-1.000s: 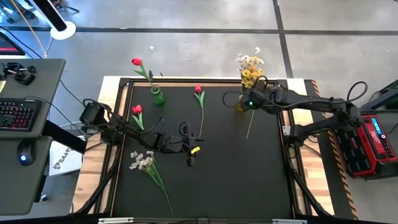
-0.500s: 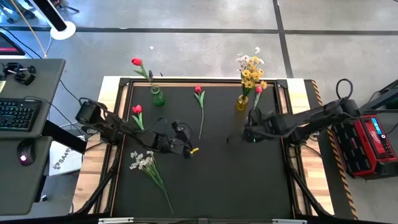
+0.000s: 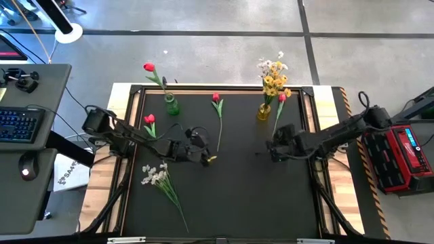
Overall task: Sort flowers into vase by color
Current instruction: Put the right red tulip into the green flower vase
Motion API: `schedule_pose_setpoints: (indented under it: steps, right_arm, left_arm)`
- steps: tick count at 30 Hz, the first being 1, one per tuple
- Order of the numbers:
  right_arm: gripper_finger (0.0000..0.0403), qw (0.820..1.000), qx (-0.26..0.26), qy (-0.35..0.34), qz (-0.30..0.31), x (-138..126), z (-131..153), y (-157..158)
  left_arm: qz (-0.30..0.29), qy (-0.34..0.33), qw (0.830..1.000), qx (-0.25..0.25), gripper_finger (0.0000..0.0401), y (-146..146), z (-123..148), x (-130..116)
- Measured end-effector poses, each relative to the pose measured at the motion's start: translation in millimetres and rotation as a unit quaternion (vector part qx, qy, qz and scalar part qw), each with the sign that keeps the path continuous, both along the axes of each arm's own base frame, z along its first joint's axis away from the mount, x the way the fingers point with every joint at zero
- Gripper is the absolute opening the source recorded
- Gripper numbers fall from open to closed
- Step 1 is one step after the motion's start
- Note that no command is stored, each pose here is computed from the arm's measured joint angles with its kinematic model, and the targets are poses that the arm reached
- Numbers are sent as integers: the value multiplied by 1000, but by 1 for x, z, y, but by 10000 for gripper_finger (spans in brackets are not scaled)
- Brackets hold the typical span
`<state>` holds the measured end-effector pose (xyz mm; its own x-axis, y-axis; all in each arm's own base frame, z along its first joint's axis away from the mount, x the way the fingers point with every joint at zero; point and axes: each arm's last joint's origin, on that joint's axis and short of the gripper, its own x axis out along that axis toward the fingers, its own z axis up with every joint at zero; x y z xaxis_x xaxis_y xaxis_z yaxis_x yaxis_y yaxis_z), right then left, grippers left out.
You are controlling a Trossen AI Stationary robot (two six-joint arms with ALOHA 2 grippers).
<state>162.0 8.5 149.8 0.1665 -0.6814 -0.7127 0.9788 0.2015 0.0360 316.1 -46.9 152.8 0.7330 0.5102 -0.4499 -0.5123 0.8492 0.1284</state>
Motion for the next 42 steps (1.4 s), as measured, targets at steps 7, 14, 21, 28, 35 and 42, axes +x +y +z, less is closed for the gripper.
schedule_pose_setpoints:
  steps: [7, 14, 21, 28, 35, 42]
  right_arm:
    - [138, 999, -14, 5, -29, 2, -14, -34]
    - [138, 999, -41, 17, -32, 9, -11, -68]
    - [138, 998, -21, 41, -47, 7, -18, -86]
    - [138, 998, 6, 55, -32, 16, -35, -89]
    - [104, 996, 26, 82, -35, 19, -50, -89]
    - [10, 993, 70, 96, -13, 12, -43, -75]
  left_arm:
    - [-66, -12, 998, 19, 170, -9, -2, 8]
    - [-67, -8, 998, 20, 170, -9, -2, 8]
    - [-68, -8, 997, 20, 170, -9, -2, 8]
    - [-68, -8, 997, 20, 170, -9, -2, 8]
    - [-71, -9, 997, 20, 170, -12, -2, 7]
    - [-74, -6, 997, 23, 170, -12, -2, 7]
